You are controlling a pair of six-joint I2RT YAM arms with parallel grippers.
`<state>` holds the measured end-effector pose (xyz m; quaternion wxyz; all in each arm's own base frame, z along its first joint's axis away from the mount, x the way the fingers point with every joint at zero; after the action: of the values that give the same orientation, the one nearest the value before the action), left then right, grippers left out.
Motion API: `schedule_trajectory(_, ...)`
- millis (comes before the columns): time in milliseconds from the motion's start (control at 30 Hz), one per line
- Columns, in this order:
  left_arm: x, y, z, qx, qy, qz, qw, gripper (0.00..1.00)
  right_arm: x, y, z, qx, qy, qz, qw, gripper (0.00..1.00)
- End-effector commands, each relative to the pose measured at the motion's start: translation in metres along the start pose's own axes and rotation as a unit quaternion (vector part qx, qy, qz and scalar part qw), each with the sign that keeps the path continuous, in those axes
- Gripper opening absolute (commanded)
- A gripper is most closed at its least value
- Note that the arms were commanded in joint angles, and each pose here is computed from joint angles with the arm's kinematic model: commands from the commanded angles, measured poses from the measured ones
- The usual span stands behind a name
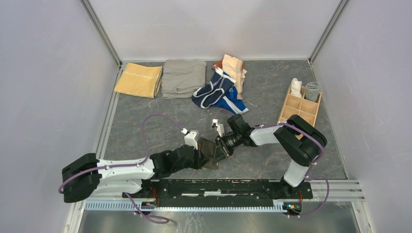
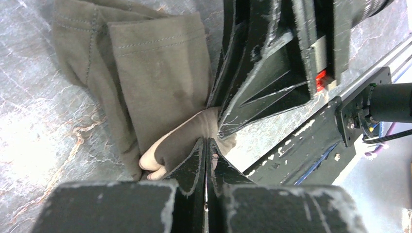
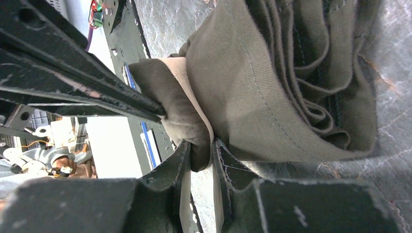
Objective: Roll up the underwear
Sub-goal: Roll the underwear to the center of the board.
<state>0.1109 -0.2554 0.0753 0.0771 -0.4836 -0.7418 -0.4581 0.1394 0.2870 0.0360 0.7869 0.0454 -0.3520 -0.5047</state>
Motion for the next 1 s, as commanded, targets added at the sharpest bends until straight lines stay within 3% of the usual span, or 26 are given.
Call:
schedule_trajectory(0,0.000,-0.007,0.014,0.021,0.011,-0.010,1.000,0.02,-0.002,-0.004,-0.017,0.001,-0.040,-0.002,0.999,0.02)
schedule_trajectory(433,-0.003,-0.033,0.061,0.065,0.096,-0.004,0.993,0.02,0.006,0.005,-0.015,0.022,-0.066,-0.022,0.997,0.24)
schedule_trajectory(700,0.001,-0.034,0.079,0.084,0.142,-0.016,0.986,0.02,0.022,0.020,-0.008,0.089,-0.102,-0.048,0.990,0.32)
schedule_trajectory(867,0.003,-0.040,0.089,0.097,0.161,-0.016,0.982,0.02,0.038,0.028,-0.007,0.147,-0.146,-0.079,0.975,0.45)
schedule_trajectory(967,0.004,-0.041,0.091,0.101,0.164,-0.016,0.981,0.02,0.052,0.032,-0.007,0.195,-0.178,-0.119,0.957,0.58)
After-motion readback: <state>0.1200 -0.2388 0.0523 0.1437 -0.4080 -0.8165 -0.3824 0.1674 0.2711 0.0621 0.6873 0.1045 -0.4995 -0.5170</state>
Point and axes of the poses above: each gripper's point midway between its finger pads, its own x axis back along the fingers, its own z axis along the line the jaws close on, y = z × x, the point moved 3 cm from there along x, back along the fingers, and after that the axes turned 3 degrees about x, right-handed, at the moved point
